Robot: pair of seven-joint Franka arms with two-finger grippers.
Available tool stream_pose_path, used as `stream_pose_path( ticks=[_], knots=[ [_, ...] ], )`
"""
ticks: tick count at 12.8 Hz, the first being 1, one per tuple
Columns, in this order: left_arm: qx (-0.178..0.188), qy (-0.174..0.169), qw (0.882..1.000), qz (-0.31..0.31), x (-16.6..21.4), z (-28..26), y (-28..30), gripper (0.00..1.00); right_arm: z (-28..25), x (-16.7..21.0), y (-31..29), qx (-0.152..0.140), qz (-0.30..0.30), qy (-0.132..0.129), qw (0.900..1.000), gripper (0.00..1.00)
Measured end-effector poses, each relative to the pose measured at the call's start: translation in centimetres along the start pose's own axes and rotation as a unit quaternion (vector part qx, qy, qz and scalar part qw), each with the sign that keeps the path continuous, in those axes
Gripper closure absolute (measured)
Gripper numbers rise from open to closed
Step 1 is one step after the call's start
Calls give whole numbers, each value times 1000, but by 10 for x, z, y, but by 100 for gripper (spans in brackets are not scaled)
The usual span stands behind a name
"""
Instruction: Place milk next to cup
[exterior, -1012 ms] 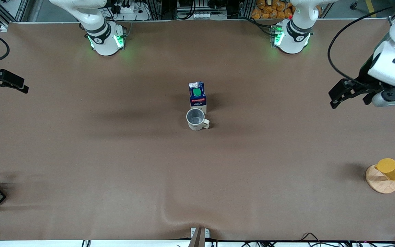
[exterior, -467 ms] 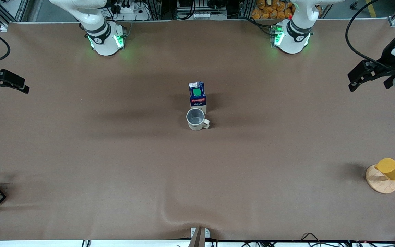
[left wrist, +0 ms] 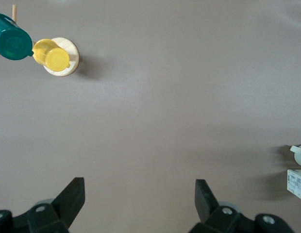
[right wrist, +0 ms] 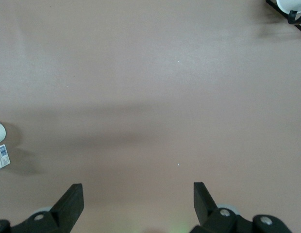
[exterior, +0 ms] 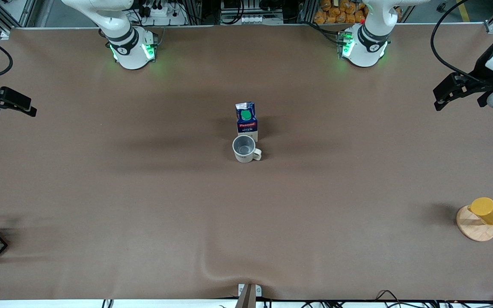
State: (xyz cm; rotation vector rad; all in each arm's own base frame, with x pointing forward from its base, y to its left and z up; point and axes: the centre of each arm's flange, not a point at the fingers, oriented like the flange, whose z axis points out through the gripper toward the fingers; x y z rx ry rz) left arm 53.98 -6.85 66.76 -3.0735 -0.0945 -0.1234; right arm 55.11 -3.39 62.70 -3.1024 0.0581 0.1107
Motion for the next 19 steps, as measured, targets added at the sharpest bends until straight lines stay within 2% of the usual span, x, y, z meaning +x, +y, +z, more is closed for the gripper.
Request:
stream_pose_path(
  ticks=[9,19],
  knots=[
    [-1,-7,1000,-6,7,10,-6,0,3,2,0,0,0,-2,1000,0],
    [-5,-37,999,-9,14,40,-7,0,3,2,0,0,0,0,1000,0]
  ],
)
